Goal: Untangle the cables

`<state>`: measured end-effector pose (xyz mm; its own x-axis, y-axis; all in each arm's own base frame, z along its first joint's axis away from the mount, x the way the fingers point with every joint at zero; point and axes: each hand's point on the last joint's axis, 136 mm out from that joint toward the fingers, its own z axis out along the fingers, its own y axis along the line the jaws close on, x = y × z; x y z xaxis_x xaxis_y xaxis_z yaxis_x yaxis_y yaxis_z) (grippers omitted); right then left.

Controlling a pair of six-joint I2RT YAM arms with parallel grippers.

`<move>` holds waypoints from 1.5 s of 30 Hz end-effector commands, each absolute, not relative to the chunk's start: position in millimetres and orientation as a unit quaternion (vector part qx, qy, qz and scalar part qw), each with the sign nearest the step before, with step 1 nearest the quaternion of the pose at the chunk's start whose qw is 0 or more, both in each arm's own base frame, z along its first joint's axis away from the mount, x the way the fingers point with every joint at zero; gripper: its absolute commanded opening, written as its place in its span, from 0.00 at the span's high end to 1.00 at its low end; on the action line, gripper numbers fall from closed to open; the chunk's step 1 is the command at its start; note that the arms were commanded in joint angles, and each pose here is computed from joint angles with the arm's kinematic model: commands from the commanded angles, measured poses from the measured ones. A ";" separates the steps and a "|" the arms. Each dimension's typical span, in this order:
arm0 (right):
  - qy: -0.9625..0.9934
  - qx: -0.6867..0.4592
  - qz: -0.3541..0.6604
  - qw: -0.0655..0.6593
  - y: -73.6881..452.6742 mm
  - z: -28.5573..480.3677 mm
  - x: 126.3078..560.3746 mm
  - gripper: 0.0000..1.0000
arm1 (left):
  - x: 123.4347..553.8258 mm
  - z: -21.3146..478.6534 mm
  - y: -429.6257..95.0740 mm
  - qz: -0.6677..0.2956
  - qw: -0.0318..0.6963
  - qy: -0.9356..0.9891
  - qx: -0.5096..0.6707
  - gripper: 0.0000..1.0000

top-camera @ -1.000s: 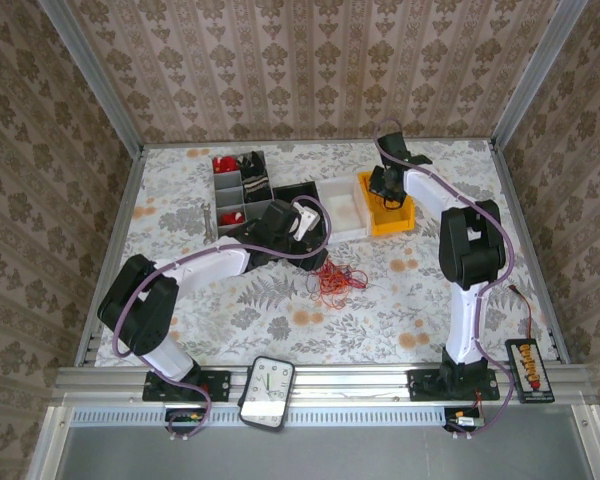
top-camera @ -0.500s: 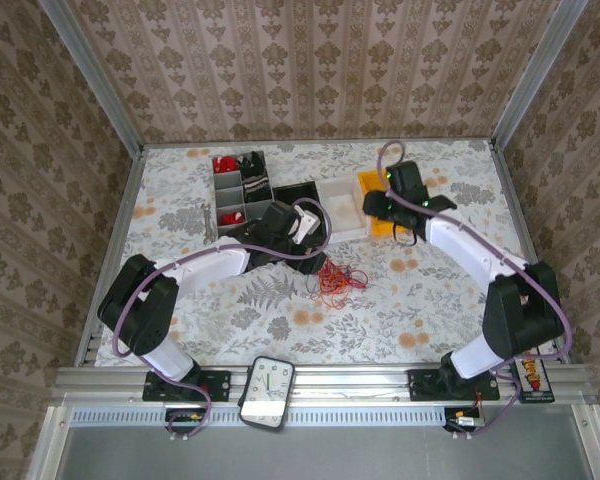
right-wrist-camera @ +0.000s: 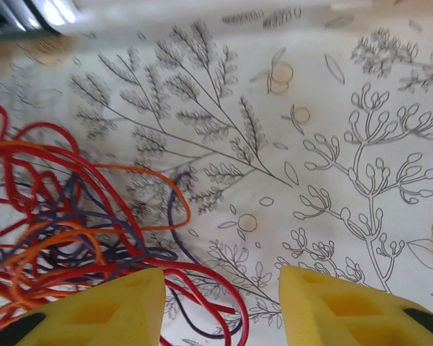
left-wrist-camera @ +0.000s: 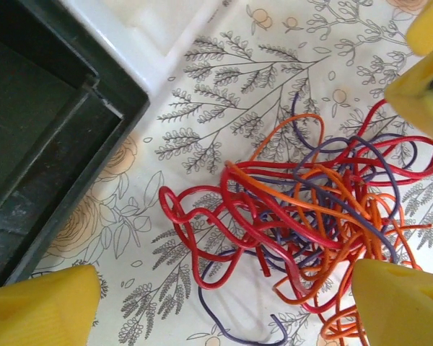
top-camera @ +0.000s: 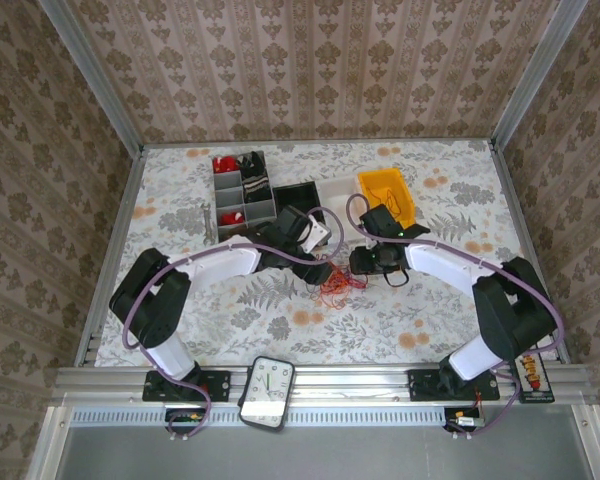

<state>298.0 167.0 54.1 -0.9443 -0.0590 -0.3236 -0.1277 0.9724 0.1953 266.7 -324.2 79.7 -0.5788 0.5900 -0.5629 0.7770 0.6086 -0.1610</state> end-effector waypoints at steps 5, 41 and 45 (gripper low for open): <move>0.991 -0.043 0.083 0.093 155.7 22.4 273.8 0.63 | 258.4 79.8 -336.1 -0.198 0.218 0.854 0.430 0.09; 0.890 0.354 -0.009 0.288 14.0 89.6 315.1 1.00 | 265.0 4.6 -333.8 -0.190 0.107 0.886 0.409 1.00; 0.871 0.385 -0.056 0.299 -21.7 101.8 304.1 1.00 | 265.7 1.9 -320.1 -0.188 0.111 0.896 0.387 1.00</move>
<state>319.5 44.4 90.3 -0.6607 0.6056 -0.4435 0.5391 0.7940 0.2810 271.4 -370.9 35.5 -0.5700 0.6523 -0.4996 0.8192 0.4975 -0.2852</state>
